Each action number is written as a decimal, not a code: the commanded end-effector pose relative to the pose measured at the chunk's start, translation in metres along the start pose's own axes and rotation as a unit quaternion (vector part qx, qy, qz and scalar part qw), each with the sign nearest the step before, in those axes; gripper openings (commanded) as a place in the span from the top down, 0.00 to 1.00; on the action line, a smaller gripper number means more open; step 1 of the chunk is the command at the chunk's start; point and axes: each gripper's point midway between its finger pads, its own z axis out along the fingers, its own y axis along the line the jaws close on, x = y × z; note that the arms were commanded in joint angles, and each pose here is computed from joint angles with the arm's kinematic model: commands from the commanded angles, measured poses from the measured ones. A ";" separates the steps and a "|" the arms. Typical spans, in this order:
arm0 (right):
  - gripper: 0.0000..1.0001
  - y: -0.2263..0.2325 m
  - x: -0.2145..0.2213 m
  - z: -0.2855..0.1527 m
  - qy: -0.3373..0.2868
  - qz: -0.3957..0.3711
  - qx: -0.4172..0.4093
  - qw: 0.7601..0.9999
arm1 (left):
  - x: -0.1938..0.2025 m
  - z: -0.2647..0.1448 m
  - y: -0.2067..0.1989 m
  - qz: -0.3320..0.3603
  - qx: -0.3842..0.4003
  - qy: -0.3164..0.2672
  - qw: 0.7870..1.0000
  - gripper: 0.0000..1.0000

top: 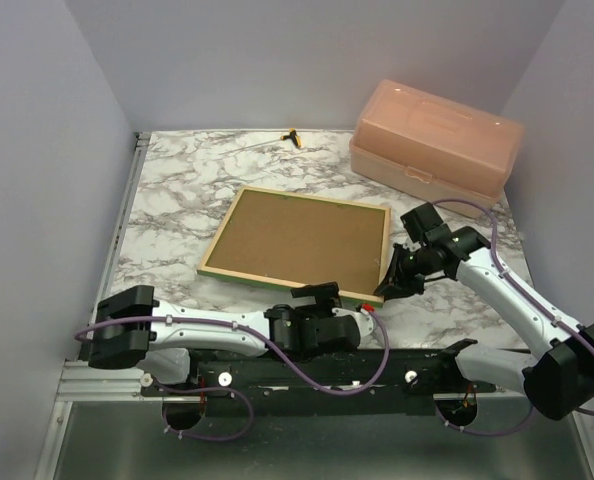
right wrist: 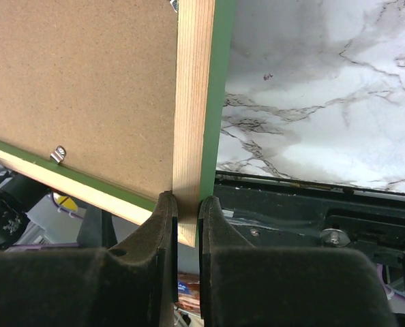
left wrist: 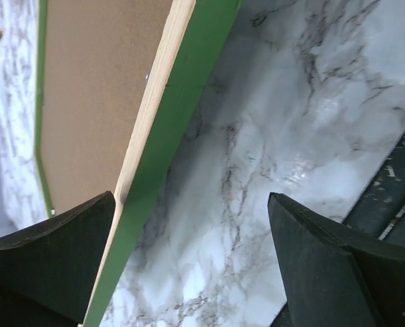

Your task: Put the photo into the frame

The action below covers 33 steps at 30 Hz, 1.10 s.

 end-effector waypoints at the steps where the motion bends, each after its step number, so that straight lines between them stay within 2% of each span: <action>1: 1.00 0.035 -0.003 -0.026 -0.013 -0.031 -0.082 0.996 | -0.012 0.005 0.027 0.038 -0.091 0.003 0.995 0.04; 6: 1.00 0.036 0.000 -0.025 -0.007 -0.035 -0.090 0.995 | -0.019 0.011 0.034 0.056 -0.127 0.003 0.990 0.06; 12: 1.00 0.036 0.002 -0.025 -0.005 -0.038 -0.093 0.995 | -0.024 0.019 0.036 0.069 -0.131 0.005 0.989 0.18; 19: 1.00 0.036 0.004 -0.025 -0.002 -0.040 -0.096 0.995 | -0.027 0.021 0.043 0.075 -0.137 0.006 0.988 0.41; 25: 0.98 0.038 0.000 -0.027 -0.010 -0.038 -0.099 0.994 | -0.029 0.020 0.046 0.083 -0.141 0.003 0.987 0.65; 27: 0.95 0.041 -0.004 -0.030 -0.024 -0.036 -0.102 0.994 | -0.029 0.019 0.046 0.083 -0.140 0.002 0.987 0.73; 30: 0.91 0.048 -0.012 -0.039 -0.050 -0.041 -0.116 0.991 | -0.029 0.018 0.048 0.083 -0.143 0.002 0.986 0.75; 31: 0.86 0.050 -0.014 -0.041 -0.056 -0.042 -0.119 0.990 | -0.029 0.017 0.049 0.083 -0.145 0.003 0.986 0.75; 32: 0.76 0.052 -0.016 -0.044 -0.062 -0.044 -0.122 0.990 | -0.029 0.016 0.050 0.082 -0.147 0.003 0.986 0.76; 33: 0.73 0.054 -0.018 -0.046 -0.066 -0.044 -0.123 0.989 | -0.029 0.016 0.051 0.083 -0.147 0.004 0.986 0.77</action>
